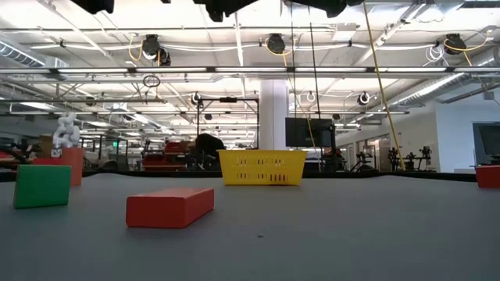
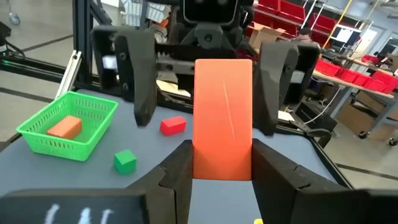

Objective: Sort & place blocks by color
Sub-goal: Put the orange block into the green bin

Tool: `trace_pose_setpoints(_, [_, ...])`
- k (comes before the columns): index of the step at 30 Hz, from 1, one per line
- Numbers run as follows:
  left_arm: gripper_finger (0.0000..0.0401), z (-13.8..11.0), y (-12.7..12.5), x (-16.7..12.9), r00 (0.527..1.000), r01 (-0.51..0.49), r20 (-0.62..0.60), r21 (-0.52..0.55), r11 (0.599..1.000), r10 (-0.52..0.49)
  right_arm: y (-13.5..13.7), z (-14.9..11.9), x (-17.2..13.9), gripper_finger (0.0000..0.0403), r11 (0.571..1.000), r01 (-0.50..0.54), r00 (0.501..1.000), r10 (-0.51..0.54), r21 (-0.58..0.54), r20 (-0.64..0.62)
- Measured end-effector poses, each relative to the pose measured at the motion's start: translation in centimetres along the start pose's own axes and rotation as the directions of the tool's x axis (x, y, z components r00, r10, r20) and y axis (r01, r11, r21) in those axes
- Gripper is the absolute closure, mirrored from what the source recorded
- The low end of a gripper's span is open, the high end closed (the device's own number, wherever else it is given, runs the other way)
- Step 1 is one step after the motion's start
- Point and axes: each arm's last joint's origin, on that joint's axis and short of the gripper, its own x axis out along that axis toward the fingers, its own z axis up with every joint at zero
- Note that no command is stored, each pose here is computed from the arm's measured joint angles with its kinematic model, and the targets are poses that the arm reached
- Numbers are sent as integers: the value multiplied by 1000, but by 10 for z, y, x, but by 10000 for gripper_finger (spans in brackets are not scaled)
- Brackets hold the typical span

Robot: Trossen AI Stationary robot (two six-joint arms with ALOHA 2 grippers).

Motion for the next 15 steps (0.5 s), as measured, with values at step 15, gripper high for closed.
trace_pose_setpoints(15, [176, -4, 1, 7, 997, -16, 69, -19, 1000, 17, 0, -1, 0, 283, 1000, 0, 1000, 0, -6, -13])
